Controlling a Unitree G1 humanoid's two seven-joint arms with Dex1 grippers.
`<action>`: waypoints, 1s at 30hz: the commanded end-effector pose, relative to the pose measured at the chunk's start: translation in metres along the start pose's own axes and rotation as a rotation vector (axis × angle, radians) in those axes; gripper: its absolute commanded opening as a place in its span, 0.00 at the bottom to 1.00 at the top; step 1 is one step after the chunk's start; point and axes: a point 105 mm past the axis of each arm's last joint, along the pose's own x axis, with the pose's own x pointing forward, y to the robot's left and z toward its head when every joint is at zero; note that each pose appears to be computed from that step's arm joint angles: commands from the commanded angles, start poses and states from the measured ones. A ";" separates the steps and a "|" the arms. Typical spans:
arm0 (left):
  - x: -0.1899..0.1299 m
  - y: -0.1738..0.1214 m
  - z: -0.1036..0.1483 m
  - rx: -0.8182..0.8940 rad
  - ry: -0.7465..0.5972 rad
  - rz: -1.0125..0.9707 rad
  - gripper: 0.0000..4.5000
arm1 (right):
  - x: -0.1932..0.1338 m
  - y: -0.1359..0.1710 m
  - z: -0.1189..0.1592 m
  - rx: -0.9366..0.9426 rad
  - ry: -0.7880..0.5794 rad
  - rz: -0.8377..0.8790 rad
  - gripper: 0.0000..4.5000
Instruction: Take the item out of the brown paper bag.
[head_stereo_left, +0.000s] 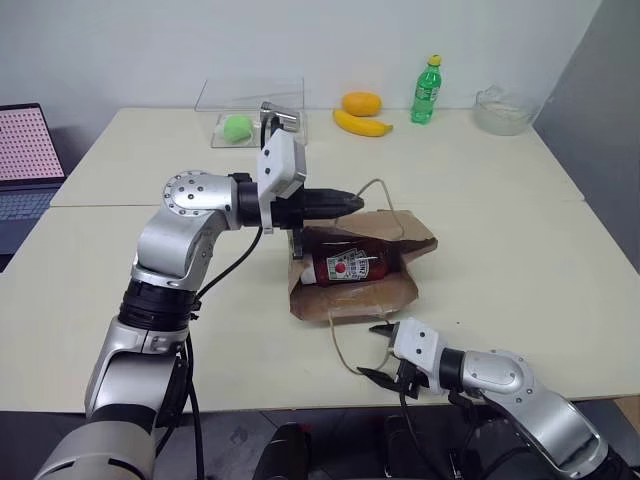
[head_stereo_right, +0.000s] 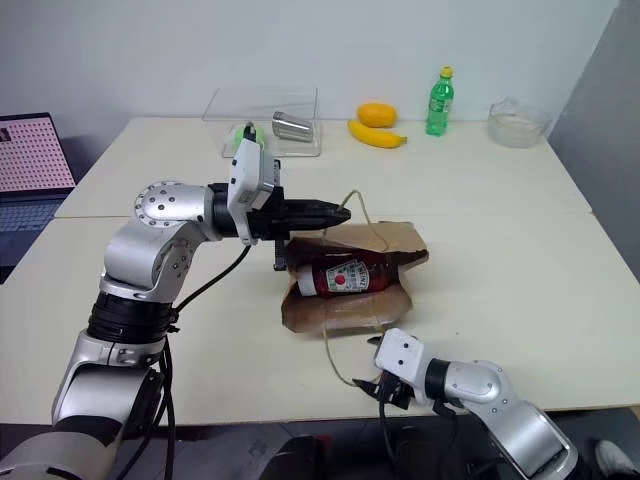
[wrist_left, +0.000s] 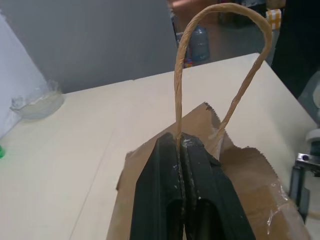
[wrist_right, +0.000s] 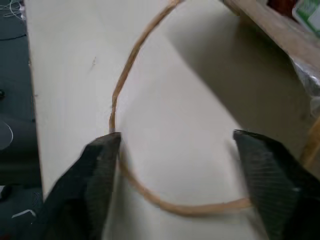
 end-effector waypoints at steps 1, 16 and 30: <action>0.002 -0.007 0.011 0.028 -0.030 -0.034 0.00 | -0.019 -0.006 0.034 -0.145 -0.072 -0.033 0.99; 0.002 -0.012 0.008 0.005 -0.041 -0.041 0.00 | -0.079 -0.013 0.085 -0.022 -0.189 0.035 0.99; -0.014 0.014 0.020 -0.033 -0.067 0.082 0.00 | -0.004 -0.074 0.094 -0.159 -0.102 -0.176 0.99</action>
